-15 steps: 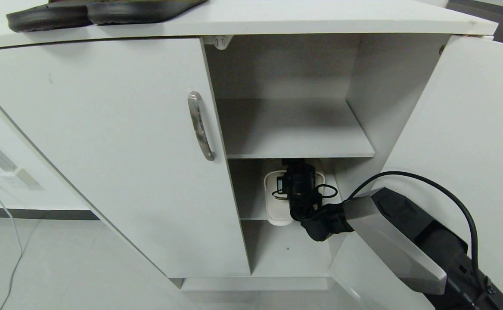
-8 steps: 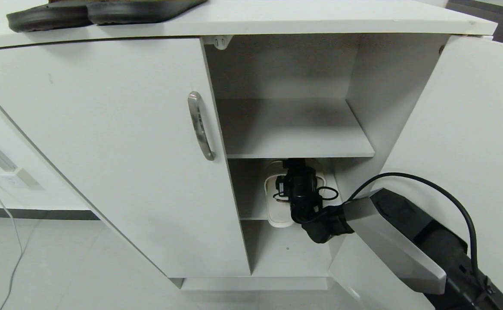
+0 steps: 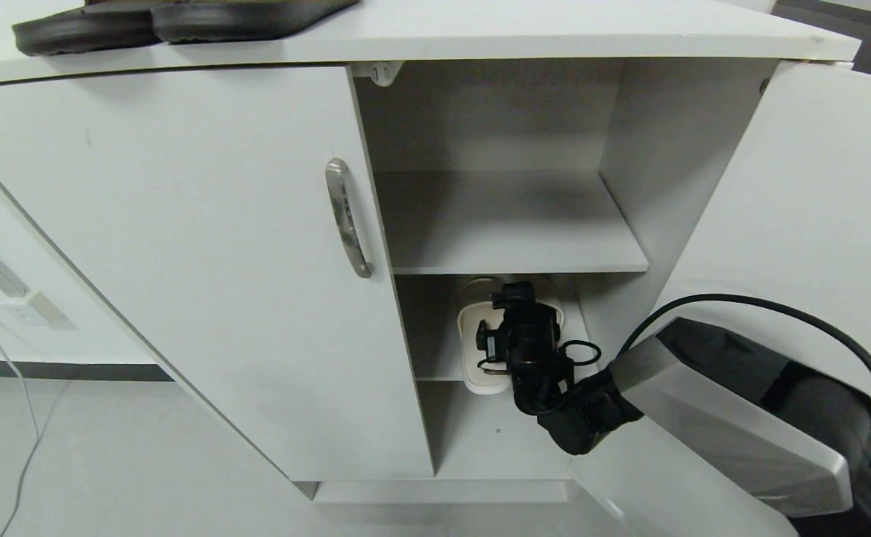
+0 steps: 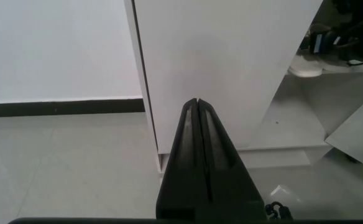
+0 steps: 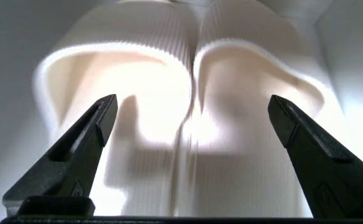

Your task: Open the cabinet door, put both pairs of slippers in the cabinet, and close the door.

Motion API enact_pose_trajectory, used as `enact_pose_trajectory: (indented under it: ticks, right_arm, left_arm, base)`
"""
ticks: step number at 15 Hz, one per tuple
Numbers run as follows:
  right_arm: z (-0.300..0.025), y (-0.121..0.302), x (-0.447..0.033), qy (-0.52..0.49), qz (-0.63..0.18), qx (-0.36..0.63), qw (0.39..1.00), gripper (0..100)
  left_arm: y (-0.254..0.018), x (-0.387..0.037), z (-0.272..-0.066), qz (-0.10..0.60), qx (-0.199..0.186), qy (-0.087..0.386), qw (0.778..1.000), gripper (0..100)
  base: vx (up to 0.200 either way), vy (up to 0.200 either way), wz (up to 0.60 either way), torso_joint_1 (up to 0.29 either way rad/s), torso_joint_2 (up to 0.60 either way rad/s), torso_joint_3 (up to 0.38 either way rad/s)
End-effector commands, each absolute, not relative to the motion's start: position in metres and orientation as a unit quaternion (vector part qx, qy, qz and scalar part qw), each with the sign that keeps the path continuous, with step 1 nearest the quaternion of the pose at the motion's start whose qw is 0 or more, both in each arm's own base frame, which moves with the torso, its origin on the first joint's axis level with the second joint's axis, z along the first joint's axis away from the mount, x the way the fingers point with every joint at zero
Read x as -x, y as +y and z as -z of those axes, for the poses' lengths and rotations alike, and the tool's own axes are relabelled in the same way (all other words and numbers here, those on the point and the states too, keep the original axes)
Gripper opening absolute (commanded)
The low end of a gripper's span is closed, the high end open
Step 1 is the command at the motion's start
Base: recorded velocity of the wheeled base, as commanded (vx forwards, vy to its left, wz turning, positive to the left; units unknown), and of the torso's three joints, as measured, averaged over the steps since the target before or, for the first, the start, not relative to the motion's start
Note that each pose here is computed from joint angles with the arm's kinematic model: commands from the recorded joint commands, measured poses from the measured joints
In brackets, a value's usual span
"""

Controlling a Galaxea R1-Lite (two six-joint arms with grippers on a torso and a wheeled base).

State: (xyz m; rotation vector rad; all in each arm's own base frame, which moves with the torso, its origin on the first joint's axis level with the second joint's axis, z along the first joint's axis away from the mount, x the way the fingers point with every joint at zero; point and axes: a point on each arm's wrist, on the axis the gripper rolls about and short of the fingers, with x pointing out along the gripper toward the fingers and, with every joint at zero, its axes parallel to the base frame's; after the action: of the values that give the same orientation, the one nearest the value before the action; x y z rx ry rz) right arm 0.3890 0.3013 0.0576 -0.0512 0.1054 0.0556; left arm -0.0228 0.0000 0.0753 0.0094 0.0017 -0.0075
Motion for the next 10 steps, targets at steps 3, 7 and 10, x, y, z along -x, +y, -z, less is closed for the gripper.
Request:
enact_pose_trajectory:
  ticks: [3, 7, 10]
  right_arm:
    - [-0.083, 0.289, -0.339, 0.046, -0.047, 0.02, 0.998, 100]
    - [-0.078, 0.276, -0.294, 0.055, -0.072, 0.027, 0.996, 100]
    - [-0.074, 0.277, -0.286, 0.057, -0.08, 0.031, 0.995, 100]
  left_arm:
    - [0.0, 0.023, -0.075, 0.004, -0.005, 0.002, 1.0, 0]
    - [0.0, 0.023, -0.075, 0.004, -0.005, 0.002, 1.0, 0]
    - [0.0, 0.023, -0.075, 0.004, -0.004, 0.002, 1.0, 0]
  base:
    - [0.0, 0.0, 0.0, 0.0, 0.0, 0.0]
    - [0.0, 0.0, 0.0, 0.0, 0.0, 0.0]
    - [0.0, 0.0, 0.0, 0.0, 0.0, 0.0]
